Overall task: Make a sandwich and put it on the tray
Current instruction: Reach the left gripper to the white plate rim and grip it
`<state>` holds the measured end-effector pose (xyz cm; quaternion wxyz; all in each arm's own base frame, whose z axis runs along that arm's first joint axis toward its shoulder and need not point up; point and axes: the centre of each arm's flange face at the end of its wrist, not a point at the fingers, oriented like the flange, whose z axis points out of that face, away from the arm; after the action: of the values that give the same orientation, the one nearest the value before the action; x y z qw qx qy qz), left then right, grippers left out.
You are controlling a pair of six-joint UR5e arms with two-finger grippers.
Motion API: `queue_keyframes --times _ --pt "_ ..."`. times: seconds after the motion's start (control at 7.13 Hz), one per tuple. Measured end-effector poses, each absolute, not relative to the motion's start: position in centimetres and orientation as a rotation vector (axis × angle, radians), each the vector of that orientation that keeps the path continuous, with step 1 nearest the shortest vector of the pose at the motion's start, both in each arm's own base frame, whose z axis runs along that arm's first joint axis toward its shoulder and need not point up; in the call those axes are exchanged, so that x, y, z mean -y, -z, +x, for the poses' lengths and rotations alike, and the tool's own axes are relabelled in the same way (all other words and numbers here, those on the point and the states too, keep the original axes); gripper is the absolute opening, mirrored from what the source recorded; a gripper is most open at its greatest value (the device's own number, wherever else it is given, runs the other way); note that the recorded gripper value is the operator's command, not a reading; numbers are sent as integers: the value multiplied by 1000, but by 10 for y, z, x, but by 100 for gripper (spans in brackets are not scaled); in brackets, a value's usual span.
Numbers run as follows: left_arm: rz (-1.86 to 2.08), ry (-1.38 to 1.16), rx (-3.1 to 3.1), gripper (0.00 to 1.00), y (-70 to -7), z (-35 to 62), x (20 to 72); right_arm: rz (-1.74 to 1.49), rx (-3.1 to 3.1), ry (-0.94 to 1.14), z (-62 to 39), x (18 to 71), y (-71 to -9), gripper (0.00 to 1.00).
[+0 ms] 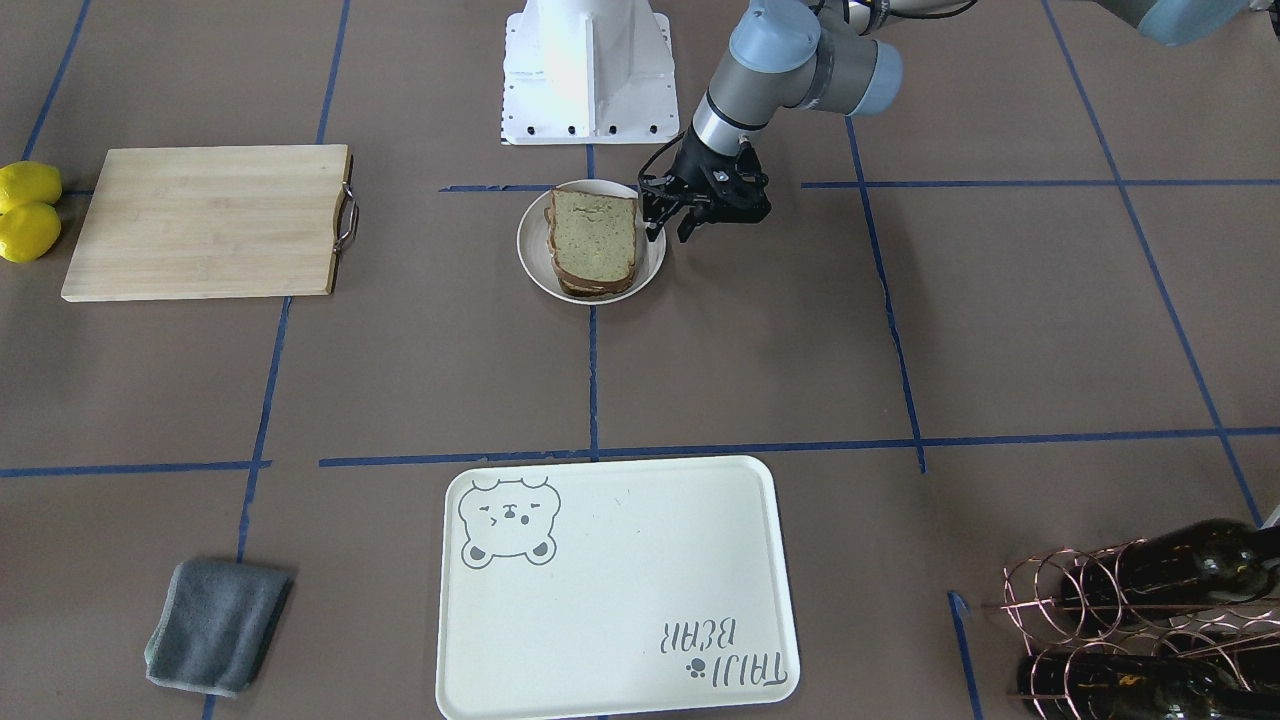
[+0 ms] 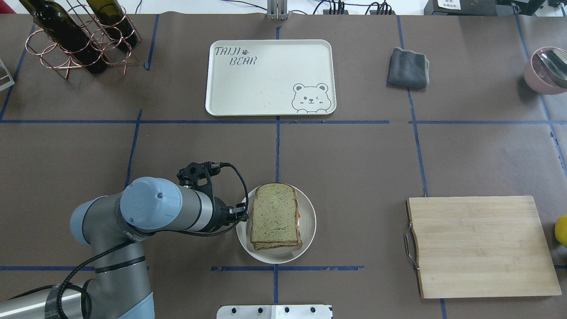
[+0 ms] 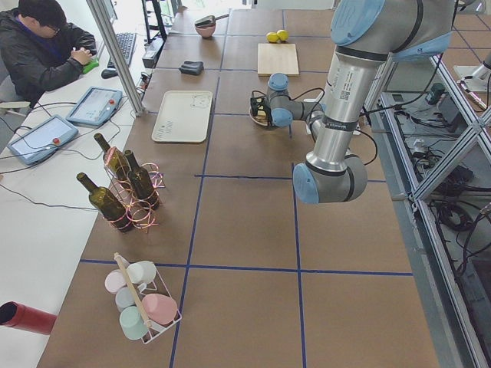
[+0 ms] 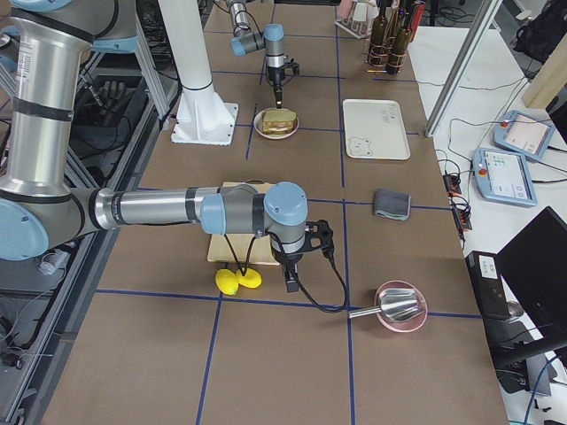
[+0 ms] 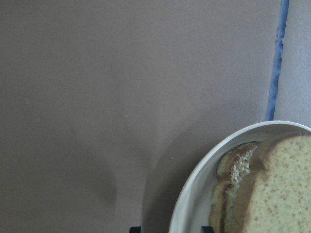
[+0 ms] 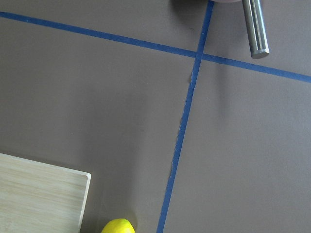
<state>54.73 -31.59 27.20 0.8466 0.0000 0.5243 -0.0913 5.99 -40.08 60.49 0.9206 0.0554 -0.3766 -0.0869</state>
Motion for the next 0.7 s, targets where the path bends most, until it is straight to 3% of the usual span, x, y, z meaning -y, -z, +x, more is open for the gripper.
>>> queue_keyframes --times 0.28,0.7 --pt "1 191 -1116 26 -277 554 318 114 774 179 60 400 -605 100" --pt "1 188 -1119 25 -278 554 318 113 774 178 60 400 -605 100"
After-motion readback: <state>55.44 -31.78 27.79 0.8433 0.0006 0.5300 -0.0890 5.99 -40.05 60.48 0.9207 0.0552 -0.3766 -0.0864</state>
